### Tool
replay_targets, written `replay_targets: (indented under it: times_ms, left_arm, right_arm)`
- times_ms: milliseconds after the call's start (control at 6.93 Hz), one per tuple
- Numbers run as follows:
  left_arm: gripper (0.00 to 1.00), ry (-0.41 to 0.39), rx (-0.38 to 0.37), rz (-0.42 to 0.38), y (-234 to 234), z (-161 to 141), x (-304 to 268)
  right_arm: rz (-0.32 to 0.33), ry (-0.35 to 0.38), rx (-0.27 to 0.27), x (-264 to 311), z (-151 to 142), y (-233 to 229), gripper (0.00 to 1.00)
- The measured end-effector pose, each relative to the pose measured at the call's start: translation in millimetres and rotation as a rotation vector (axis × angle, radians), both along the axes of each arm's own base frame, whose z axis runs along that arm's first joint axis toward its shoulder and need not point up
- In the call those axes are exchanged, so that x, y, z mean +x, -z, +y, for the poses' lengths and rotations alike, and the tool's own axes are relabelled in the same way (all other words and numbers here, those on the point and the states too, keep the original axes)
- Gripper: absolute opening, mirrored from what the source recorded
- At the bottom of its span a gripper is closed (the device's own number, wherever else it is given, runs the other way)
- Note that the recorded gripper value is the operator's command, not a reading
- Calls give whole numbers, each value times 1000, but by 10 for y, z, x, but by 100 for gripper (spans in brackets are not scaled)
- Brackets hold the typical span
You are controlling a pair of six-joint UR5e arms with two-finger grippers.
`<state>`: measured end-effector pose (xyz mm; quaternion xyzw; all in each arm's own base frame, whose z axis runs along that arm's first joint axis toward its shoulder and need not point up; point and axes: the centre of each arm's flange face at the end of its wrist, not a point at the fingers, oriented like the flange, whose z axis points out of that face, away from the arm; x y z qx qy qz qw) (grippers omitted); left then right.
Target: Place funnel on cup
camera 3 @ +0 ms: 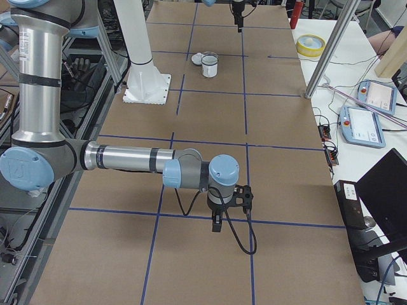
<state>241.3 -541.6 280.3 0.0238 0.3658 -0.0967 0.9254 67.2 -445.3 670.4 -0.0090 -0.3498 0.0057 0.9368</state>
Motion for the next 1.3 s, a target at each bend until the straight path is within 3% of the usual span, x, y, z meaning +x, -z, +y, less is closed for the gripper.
replay_targets:
  times_ms: [289, 433, 722, 1011, 1299]
  left_arm:
    - [100, -121, 89, -48, -973, -178, -1339]
    - [100, -166, 111, -43, -1597, -116, -2019]
    - [100, -198, 118, 29, -2897, 317, -2980]
    - [100, -231, 110, 52, -3646, 611, -3324]
    - [100, -230, 103, 58, -3799, 691, -3407]
  right_arm:
    - [0, 0, -1, 0, 1, -3, 100]
    - [0, 0, -1, 0, 1, -3, 100]
    - [0, 0, -1, 0, 0, -3, 100]
    - [0, 0, -1, 0, 0, -3, 100]
    - [0, 0, -1, 0, 0, -3, 100]
